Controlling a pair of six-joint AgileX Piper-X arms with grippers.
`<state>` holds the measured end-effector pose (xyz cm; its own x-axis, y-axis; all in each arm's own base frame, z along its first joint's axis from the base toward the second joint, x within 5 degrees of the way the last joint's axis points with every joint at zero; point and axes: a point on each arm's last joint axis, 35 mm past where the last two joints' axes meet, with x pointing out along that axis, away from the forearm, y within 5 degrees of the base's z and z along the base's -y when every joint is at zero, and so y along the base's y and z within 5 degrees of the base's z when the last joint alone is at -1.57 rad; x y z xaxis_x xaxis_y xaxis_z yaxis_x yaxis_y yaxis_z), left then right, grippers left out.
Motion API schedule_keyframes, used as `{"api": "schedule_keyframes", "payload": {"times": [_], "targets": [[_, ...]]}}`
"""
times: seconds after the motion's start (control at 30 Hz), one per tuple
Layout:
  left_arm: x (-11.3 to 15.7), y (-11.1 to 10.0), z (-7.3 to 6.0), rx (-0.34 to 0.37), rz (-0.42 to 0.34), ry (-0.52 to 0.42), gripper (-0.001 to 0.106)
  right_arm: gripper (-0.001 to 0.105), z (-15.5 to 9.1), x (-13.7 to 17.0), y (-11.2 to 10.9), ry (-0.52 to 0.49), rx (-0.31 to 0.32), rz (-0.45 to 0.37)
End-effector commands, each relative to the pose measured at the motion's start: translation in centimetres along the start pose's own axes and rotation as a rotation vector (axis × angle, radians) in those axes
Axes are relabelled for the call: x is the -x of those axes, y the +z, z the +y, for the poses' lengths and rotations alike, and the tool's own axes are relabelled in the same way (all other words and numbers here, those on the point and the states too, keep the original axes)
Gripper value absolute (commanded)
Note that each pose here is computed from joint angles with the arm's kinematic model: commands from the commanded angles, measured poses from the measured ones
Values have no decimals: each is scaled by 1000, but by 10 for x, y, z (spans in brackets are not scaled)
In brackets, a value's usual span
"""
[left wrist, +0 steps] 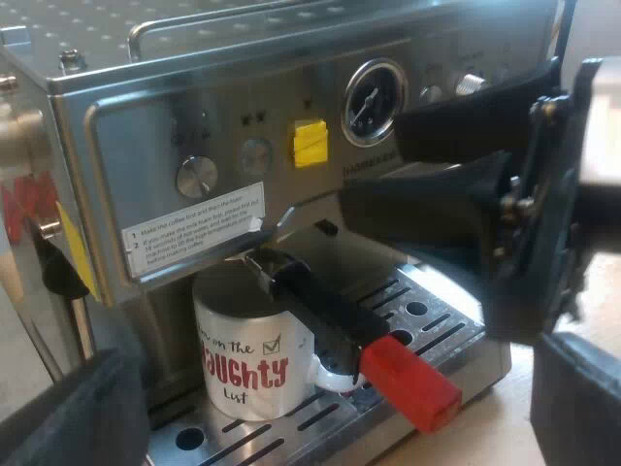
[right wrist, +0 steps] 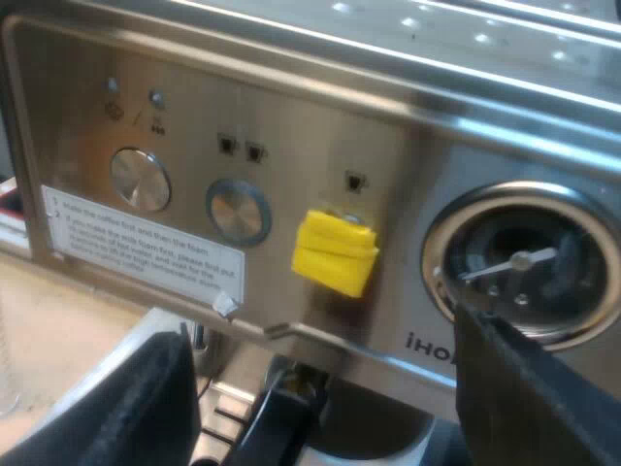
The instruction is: Place mug into machine
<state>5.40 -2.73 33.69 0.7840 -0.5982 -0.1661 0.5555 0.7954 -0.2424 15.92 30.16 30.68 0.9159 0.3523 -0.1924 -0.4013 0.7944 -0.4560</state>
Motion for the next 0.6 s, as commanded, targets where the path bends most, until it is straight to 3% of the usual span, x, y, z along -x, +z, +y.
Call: {"api": "schedule_keyframes", "payload": {"times": [0.03,0.1,0.33,0.47,0.6], "targets": [[1,6,0,24,-47,32,81,60,-14,12,10,33,-1,-10],[2,11,-2,52,-87,23,81,60,-27,24,14,45,12,0],[13,38,-10,39,-156,25,81,60,-70,65,20,54,43,27],[6,60,-7,68,-168,138,81,61,-113,99,21,5,16,20],[-13,85,-1,86,-135,196,81,61,-146,112,12,-50,-15,50]]}}
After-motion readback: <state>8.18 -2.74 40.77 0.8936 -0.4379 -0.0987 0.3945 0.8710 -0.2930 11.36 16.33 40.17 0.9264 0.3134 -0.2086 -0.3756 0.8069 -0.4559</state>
